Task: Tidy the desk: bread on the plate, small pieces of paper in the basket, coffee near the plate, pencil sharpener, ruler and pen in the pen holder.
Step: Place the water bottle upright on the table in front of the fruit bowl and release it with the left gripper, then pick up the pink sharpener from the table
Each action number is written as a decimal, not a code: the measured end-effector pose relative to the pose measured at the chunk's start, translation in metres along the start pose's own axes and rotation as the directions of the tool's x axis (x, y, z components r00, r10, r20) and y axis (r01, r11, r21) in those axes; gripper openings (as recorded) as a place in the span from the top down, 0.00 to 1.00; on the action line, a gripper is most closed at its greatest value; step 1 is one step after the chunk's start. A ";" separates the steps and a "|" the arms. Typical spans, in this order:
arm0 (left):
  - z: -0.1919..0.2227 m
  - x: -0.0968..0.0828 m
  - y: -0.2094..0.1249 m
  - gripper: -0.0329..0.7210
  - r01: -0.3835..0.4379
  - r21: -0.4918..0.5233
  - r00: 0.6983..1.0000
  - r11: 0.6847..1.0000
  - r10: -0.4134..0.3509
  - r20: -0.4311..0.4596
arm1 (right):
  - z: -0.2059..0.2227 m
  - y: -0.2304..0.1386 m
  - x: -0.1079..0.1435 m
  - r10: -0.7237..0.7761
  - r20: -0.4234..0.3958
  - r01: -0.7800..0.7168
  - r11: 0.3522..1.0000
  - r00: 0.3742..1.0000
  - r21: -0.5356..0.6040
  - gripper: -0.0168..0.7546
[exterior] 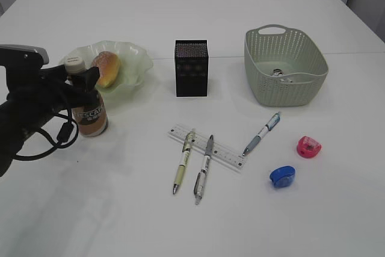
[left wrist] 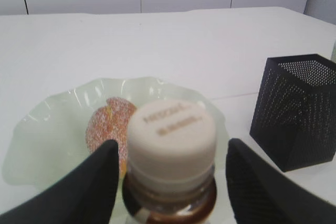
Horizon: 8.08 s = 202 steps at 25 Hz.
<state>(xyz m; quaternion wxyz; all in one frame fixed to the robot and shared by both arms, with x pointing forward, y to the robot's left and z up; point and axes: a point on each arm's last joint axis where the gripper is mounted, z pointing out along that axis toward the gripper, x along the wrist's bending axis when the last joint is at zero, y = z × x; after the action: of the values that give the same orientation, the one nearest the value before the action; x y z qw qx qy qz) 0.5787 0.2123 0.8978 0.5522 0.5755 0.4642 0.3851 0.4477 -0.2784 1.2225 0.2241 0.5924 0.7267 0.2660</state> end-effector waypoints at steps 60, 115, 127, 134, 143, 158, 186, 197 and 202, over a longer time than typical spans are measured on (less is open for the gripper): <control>-0.242 -0.032 0.137 0.44 0.172 0.876 0.978 0.451 -0.184 -0.097 | 0.003 -0.001 0.004 0.100 -0.041 -0.100 0.995 0.994 0.009 0.26; -0.294 -0.042 0.152 0.49 0.149 0.823 0.969 0.547 -0.247 -0.011 | -0.031 -0.028 0.010 0.114 -0.043 -0.116 0.991 0.993 -0.062 0.26; -0.295 -0.054 0.155 0.49 0.186 0.827 0.927 0.530 -0.374 0.031 | -0.031 -0.028 0.009 0.111 -0.033 -0.113 0.992 0.993 -0.063 0.26; -0.295 -0.054 0.155 0.52 0.187 0.827 0.926 0.530 -0.377 0.032 | -0.030 -0.029 0.007 0.102 -0.011 -0.103 0.993 0.995 -0.058 0.26; -0.295 -0.055 0.155 0.56 0.185 0.827 0.924 0.530 -0.380 0.037 | -0.030 -0.030 -0.001 0.078 0.076 -0.074 0.996 0.994 -0.053 0.26; -0.294 -0.029 0.150 0.59 0.060 0.819 0.997 0.571 -0.080 -0.018 | 0.026 -0.013 -0.007 0.079 0.070 -0.086 0.991 0.994 0.105 0.26; -0.294 -0.045 0.153 0.61 0.114 0.822 0.967 0.558 -0.251 0.036 | 0.068 -0.012 0.006 0.358 -0.061 -0.334 0.911 0.932 0.241 0.26; -0.295 -0.047 0.153 0.61 0.121 0.822 0.962 0.556 -0.272 0.042 | 0.124 -0.039 -0.001 0.538 0.110 -0.542 0.774 0.836 0.329 0.26; -0.295 -0.047 0.153 0.61 0.121 0.822 0.962 0.556 -0.272 0.042 | 0.149 -0.039 0.001 0.606 0.128 -0.602 0.700 0.785 0.385 0.26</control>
<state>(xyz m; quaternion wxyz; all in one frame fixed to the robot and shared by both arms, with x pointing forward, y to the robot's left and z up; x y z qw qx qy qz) 0.3011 0.2558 1.0805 0.3027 0.7380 0.6029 0.0167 0.5142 -0.2659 1.0835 -0.0063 0.8294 0.5319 0.1707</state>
